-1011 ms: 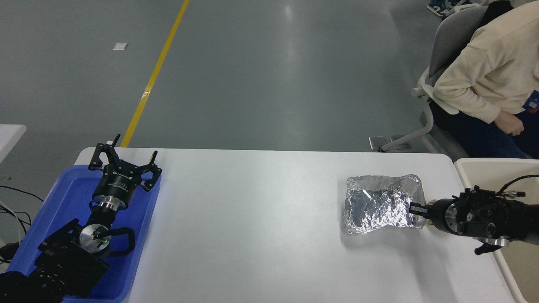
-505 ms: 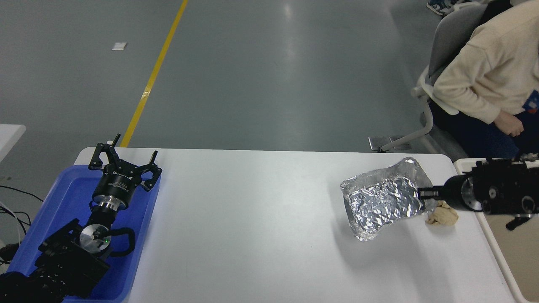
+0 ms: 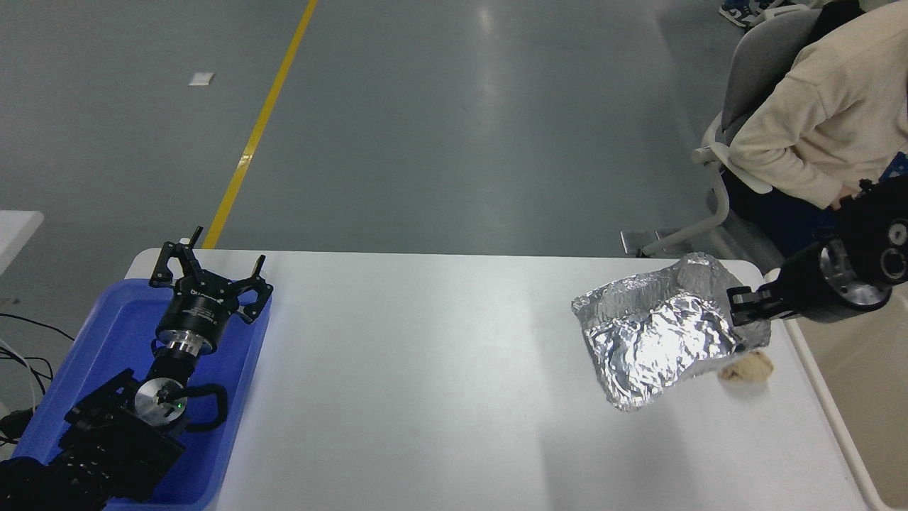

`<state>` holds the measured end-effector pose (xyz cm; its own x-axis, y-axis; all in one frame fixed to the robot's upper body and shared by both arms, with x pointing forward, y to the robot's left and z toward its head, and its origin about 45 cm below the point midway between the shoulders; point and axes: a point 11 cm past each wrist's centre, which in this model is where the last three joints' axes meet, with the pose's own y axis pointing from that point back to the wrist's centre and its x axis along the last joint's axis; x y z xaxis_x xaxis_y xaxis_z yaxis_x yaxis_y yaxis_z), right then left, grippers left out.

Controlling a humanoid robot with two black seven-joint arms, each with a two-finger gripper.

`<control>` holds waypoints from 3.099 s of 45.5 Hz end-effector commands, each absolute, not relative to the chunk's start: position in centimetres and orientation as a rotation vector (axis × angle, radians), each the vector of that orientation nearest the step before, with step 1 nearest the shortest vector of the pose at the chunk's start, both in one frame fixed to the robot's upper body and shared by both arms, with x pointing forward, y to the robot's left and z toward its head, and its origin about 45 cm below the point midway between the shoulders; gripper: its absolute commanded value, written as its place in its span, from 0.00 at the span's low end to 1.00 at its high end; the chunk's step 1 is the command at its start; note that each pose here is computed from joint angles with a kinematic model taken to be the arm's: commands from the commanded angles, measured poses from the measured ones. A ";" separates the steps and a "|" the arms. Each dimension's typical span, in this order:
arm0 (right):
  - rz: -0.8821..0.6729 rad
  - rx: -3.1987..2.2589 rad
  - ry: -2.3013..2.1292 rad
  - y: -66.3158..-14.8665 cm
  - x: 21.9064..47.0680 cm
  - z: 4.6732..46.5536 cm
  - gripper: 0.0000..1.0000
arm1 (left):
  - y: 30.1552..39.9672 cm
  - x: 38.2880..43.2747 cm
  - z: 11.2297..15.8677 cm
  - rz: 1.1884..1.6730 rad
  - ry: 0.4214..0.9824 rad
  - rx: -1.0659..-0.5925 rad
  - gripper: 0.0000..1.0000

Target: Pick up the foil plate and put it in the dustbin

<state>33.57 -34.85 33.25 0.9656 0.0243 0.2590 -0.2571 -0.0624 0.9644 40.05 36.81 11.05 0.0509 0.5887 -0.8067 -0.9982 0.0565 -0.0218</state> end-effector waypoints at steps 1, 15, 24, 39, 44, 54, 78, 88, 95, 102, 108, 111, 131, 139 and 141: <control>0.236 1.652 -0.166 -33.6 32.7 41.7 0.00 | 36.81 40.05 11.05 1.382 0.731 -0.721 1.00; 0.301 1.642 -0.290 -34.0 32.7 46.1 0.00 | 36.81 40.05 11.05 1.382 0.731 -0.721 1.00; 0.268 1.636 -0.303 -34.9 32.5 45.7 0.00 | 36.81 40.05 11.05 1.382 0.731 -0.721 1.00; -0.011 1.545 -0.538 -47.6 33.2 40.0 0.00 | 36.82 40.05 11.06 1.383 0.732 -0.723 1.00; -0.097 1.483 -0.662 -53.1 32.4 38.4 0.00 | 36.84 40.06 11.07 1.383 0.732 -0.725 1.00; -0.208 1.408 -0.874 -60.7 30.9 34.4 0.00 | 36.84 40.06 11.07 1.383 0.732 -0.725 1.00; -0.177 1.106 -0.965 -67.4 26.0 20.2 0.00 | 36.85 40.06 11.07 1.384 0.732 -0.726 1.00; -0.073 1.001 -1.127 -67.9 23.8 15.8 0.00 | 36.85 40.06 11.07 1.384 0.732 -0.726 1.00; -0.008 0.935 -1.243 -67.5 22.6 13.5 0.00 | 36.85 40.06 11.07 1.384 0.732 -0.726 1.00; 0.046 0.908 -1.269 -67.0 23.0 13.0 0.00 | 36.85 40.06 11.07 1.384 0.732 -0.726 1.00; 0.058 0.897 -1.266 -67.0 22.8 12.8 0.20 | 36.84 40.06 11.07 1.383 0.732 -0.725 1.00; 0.110 0.860 -1.288 -67.2 23.0 13.2 0.70 | 36.85 40.06 11.07 1.384 0.732 -0.726 1.00; 0.162 0.872 -1.350 -65.9 25.4 13.6 1.00 | 36.85 40.06 11.07 1.384 0.732 -0.726 1.00; 0.129 0.926 -1.349 -66.0 26.2 14.8 1.00 | 36.82 40.05 11.06 1.383 0.732 -0.723 1.00; 0.102 0.968 -1.342 -65.6 26.4 15.0 1.00 | 36.82 40.05 11.06 1.383 0.732 -0.723 1.00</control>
